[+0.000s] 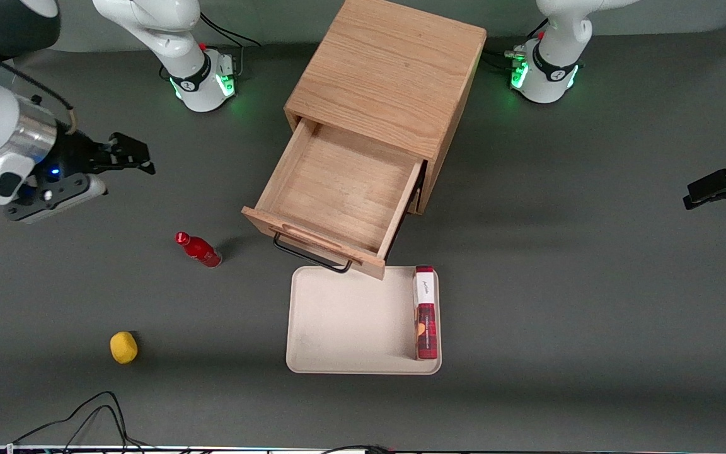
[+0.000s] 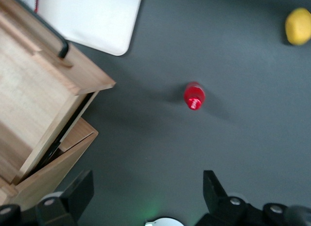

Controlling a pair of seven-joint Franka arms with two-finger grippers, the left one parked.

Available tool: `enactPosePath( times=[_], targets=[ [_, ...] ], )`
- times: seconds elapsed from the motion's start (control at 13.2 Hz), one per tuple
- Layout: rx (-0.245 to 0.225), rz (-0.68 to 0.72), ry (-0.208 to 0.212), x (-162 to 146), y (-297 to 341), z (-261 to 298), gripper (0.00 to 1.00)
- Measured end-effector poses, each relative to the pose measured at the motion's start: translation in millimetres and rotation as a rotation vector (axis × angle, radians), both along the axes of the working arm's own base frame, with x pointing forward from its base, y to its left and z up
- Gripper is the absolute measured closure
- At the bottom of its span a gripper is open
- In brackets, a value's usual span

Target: Open upper drawer

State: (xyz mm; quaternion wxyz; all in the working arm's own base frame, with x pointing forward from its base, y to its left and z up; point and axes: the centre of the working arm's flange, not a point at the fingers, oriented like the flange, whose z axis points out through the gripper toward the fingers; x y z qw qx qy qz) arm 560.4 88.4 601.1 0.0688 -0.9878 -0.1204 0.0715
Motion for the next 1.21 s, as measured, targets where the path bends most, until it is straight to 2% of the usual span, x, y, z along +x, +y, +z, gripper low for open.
enactPosePath(
  times=[0.6, 0.83, 1.21],
  targets=[
    [-0.037, -0.263, -0.017, -2.6, -43.8, 18.7, 0.00],
    [-0.052, -0.308, 0.011, -9.8, -65.4, 22.6, 0.00],
    [-0.072, -0.338, 0.031, -17.1, -79.6, 26.8, 0.00]
  ],
)
